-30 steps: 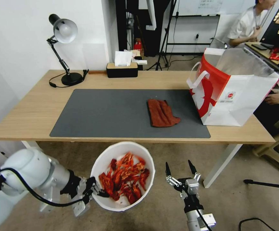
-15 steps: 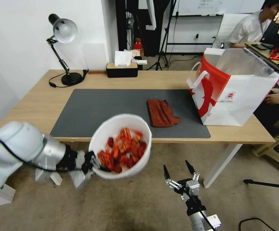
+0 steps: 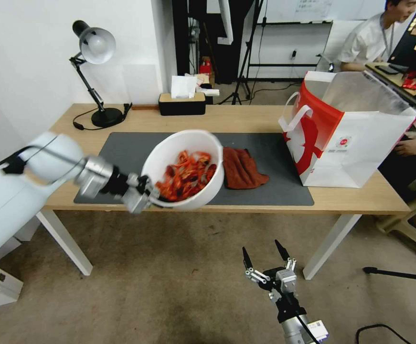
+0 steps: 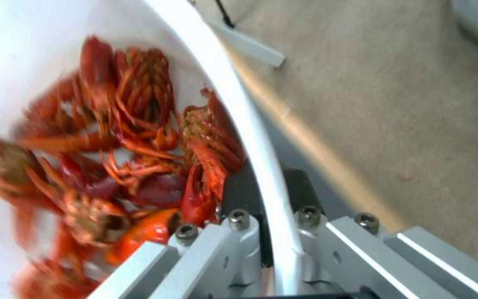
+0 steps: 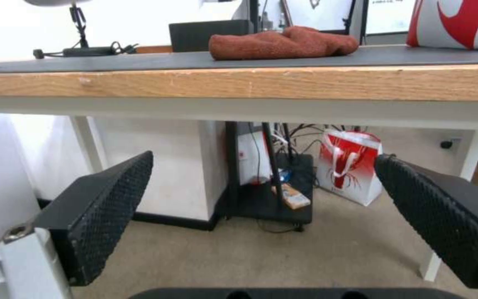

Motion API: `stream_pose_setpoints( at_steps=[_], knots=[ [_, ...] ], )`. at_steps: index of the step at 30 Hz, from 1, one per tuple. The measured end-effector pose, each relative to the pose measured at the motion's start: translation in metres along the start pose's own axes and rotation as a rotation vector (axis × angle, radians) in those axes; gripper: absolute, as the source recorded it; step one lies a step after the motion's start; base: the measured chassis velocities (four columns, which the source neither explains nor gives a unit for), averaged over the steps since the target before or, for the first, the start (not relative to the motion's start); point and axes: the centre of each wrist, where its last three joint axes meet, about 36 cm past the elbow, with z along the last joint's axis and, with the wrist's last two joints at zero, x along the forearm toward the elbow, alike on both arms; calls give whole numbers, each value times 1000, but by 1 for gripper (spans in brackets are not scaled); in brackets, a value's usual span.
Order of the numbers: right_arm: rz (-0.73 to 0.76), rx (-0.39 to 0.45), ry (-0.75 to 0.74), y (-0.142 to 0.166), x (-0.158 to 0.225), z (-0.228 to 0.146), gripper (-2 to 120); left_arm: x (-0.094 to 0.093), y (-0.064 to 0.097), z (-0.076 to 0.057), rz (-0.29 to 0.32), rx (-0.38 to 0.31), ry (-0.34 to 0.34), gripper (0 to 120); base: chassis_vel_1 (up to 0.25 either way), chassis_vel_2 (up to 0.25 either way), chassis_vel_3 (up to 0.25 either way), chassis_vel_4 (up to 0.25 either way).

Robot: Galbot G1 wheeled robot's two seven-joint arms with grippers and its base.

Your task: Sweep shrimp from table into container with towel, then put container into takeout bag.

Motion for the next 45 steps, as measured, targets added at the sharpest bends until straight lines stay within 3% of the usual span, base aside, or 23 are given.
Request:
stream_pose_setpoints(
  at_steps=[1,3,4,6,8,9,10,12,14,16,17,19,20,23,24,25,26,27,29,33,35,43,45],
  knots=[
    [2,-1,2,1,0,1,100,-4,17,9,-11,5,-4,0,0,0,0,0],
    [3,-2,2,1,0,1,100,-7,23,11,-13,5,-9,0,0,0,0,0],
    [6,-3,5,2,-1,2,100,-18,49,16,-32,1,-30,0,0,0,0,0],
    [7,-3,5,2,-1,3,100,-21,56,16,-39,-1,-37,0,0,0,0,0],
    [11,-4,6,2,-1,4,100,-42,99,19,-105,-9,-81,0,0,0,0,0],
    [12,-4,7,2,-1,4,100,-46,110,20,-127,-7,-89,0,0,0,0,0],
    [12,-4,7,2,-1,4,100,-46,110,20,-127,-7,-89,0,0,0,0,0],
    [20,1,7,0,-1,5,100,-58,142,24,-173,-6,-100,0,0,0,0,0],
    [21,1,7,0,-1,5,100,-60,147,25,-178,-8,-98,0,0,0,0,0],
    [24,0,8,0,-1,5,100,-67,170,26,-189,-20,-84,0,0,0,0,0],
    [24,0,8,0,-1,5,100,-67,170,26,-189,-20,-84,0,0,0,0,0],
    [27,-3,9,1,-1,5,100,-77,190,23,-204,-23,-91,0,0,0,0,0],
    [29,-7,11,2,0,6,100,-85,204,18,-222,-38,-80,0,0,0,0,0],
    [31,-19,14,5,0,4,100,-93,221,10,-245,-61,-67,0,0,0,0,0],
    [30,-23,16,6,0,3,100,-102,238,-2,-272,-84,-73,0,0,0,0,0],
    [30,-23,16,6,0,3,100,-102,238,-2,-272,-84,-73,0,0,0,0,0],
    [28,-24,17,7,-1,3,100,-110,254,-17,-296,-101,-87,0,0,0,0,0],
    [28,-24,17,7,-1,3,100,-110,254,-17,-296,-101,-87,0,0,0,0,0],
    [27,-22,17,8,-1,4,100,-121,275,-35,-327,-116,-111,0,0,0,0,0],
    [29,-20,21,7,0,5,100,-129,294,-49,-359,-124,-126,0,0,0,0,0],
    [33,-17,22,5,1,5,100,-133,313,-65,-373,-158,-123,0,0,0,0,0],
    [38,-18,19,4,4,6,100,-161,330,-91,-353,-193,-145,0,0,0,0,0],
    [37,-19,23,3,8,6,100,-172,330,-104,-350,-219,-153,0,0,0,0,0]
  ],
)
